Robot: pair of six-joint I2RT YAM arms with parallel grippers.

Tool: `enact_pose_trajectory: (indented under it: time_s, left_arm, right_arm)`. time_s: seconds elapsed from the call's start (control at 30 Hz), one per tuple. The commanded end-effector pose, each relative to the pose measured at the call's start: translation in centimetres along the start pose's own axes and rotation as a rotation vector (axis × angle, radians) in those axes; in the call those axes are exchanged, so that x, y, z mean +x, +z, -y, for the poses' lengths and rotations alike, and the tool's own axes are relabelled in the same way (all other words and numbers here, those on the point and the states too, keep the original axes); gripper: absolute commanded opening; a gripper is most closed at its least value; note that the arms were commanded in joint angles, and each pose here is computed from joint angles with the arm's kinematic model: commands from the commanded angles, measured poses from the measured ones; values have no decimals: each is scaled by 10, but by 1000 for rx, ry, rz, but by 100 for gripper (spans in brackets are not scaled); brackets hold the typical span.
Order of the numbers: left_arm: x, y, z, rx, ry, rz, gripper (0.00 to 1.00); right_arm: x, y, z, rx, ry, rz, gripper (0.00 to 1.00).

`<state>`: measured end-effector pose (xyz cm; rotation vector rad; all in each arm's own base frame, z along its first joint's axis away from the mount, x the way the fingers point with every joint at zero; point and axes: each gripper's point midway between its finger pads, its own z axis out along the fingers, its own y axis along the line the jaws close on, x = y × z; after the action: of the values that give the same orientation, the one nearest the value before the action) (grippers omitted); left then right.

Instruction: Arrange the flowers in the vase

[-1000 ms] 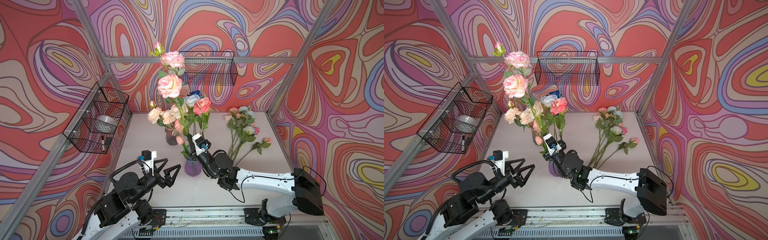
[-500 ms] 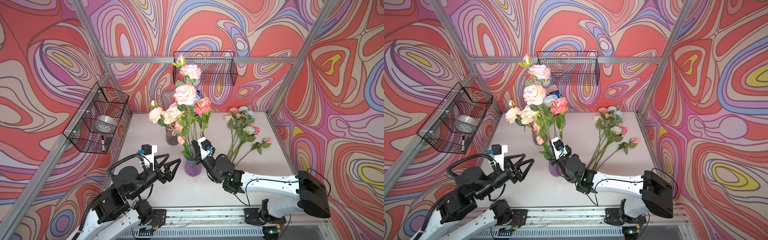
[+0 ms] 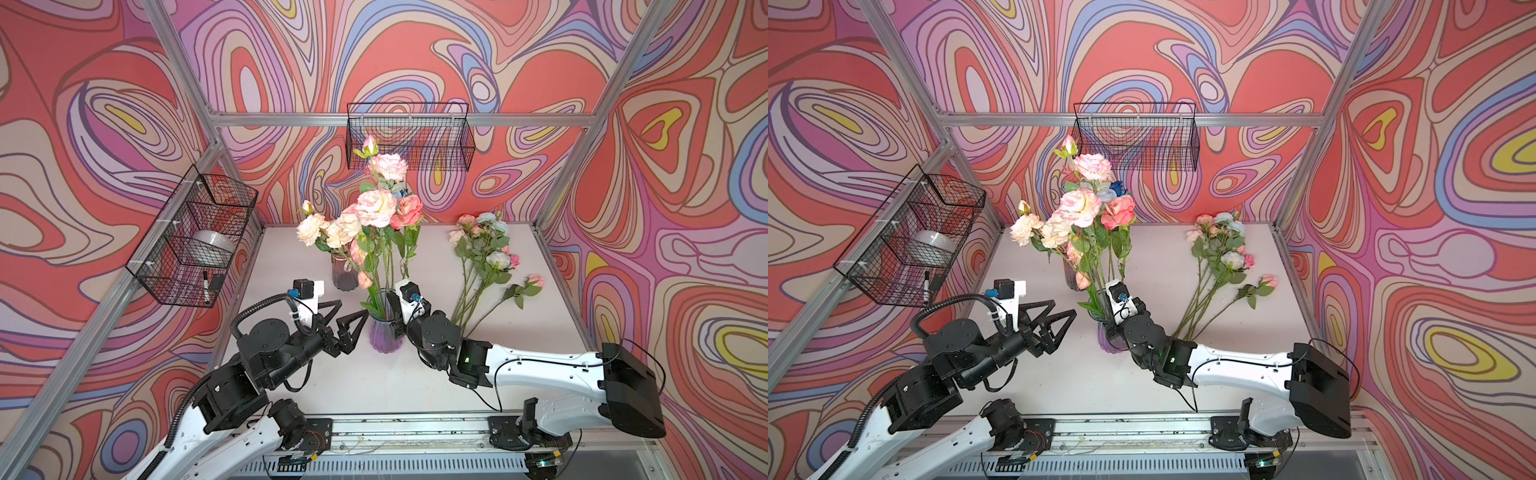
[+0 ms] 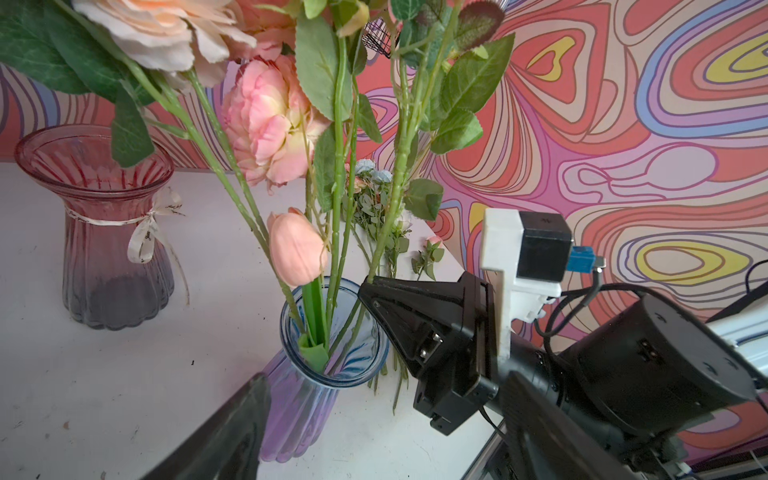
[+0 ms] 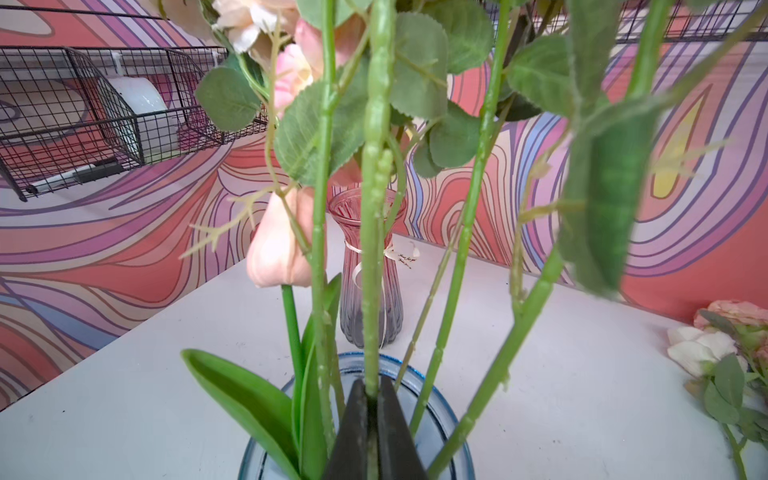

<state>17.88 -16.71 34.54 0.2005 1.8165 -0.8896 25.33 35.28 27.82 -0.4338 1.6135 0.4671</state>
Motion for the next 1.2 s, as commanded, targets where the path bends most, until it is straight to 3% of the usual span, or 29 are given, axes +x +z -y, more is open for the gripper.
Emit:
enact_pose_trajectory:
  time_s: [0.0,0.13,0.3,0.77,0.87,1.03,1.1,1.17]
  left_arm:
    - [-6,-5,-3,-24,6,15,91]
    - [-5,-7,-4,-25,1,17,92]
    - [-3,-9,-5,-22,-3,18,93]
    - [-4,-13,-4,-13,-9,18,93]
    - [-3,-14,-4,-14,-11,18,93]
    - [-3,-14,-4,-13,-13,16,93]
    - [-2,-14,-5,-16,-12,14,93]
    - [-1,-13,-6,-21,-12,16,93]
  right_arm:
    - [-2,-10,1,-21,37,-17,22]
    - [-23,-17,-1,-49,55,5,41]
    - [-49,-19,3,-26,76,29,49]
    - [-76,30,23,74,43,-44,50]
    - [-74,35,21,63,35,-52,45]
    - [-78,30,20,44,31,-38,12]
    - [-76,27,20,40,20,-43,2]
    - [-70,25,20,45,8,-57,0]
